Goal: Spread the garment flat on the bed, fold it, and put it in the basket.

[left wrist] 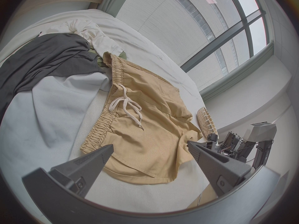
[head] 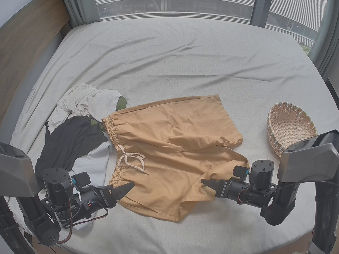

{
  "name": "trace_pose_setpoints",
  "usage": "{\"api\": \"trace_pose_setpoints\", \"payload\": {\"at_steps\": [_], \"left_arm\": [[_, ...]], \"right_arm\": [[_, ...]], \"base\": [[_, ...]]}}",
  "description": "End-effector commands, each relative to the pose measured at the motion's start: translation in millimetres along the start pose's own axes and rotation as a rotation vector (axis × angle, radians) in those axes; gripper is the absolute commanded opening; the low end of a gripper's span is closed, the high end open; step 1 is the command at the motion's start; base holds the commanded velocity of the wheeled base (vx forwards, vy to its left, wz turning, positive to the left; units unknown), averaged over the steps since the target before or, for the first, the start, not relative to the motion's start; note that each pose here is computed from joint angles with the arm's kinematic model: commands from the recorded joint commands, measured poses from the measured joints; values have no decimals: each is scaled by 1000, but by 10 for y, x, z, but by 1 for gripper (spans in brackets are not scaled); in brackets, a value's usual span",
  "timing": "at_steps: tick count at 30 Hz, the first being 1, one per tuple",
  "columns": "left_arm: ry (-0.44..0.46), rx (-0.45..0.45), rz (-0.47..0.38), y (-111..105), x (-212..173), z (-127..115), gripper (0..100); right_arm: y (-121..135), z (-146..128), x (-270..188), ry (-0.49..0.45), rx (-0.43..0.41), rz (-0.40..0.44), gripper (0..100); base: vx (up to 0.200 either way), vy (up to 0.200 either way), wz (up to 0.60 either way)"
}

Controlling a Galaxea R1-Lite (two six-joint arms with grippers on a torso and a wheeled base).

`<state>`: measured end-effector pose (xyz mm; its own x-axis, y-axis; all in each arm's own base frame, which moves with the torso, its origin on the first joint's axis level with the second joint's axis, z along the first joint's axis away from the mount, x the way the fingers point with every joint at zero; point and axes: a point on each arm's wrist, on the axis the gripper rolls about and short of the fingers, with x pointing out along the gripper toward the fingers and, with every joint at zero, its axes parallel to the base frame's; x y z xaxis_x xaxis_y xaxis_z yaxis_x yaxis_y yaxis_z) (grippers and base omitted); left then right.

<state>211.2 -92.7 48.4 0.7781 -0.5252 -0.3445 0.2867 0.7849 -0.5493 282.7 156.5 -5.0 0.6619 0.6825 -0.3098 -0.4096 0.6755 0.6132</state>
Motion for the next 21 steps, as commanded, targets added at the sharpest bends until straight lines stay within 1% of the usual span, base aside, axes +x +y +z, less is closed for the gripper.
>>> {"api": "trace_pose_setpoints", "payload": {"at_steps": [1,3,6,11,13,18,21], "left_arm": [[5,-3,5,10,1,-10,100],[4,-3,6,12,-5,-8,100],[4,-3,6,12,-5,-8,100],[2,-3,4,9,-4,-3,100],[2,-3,4,9,-4,-3,100],[3,-3,5,11,-2,-5,100],[2,-1,3,7,1,-5,100]], "right_arm": [[16,26,-86,-9,6,-13,100],[58,71,-194,-19,6,-17,100],[108,60,-343,-9,10,-25,100],[183,92,-561,-19,11,-33,100],[181,101,-595,-21,13,-38,100],[109,49,-746,1,38,-88,100],[5,-46,-804,47,48,-137,100]], "base": [[0,0,0],[0,0,0],[0,0,0],[0,0,0],[0,0,0],[0,0,0],[0,0,0]]}}
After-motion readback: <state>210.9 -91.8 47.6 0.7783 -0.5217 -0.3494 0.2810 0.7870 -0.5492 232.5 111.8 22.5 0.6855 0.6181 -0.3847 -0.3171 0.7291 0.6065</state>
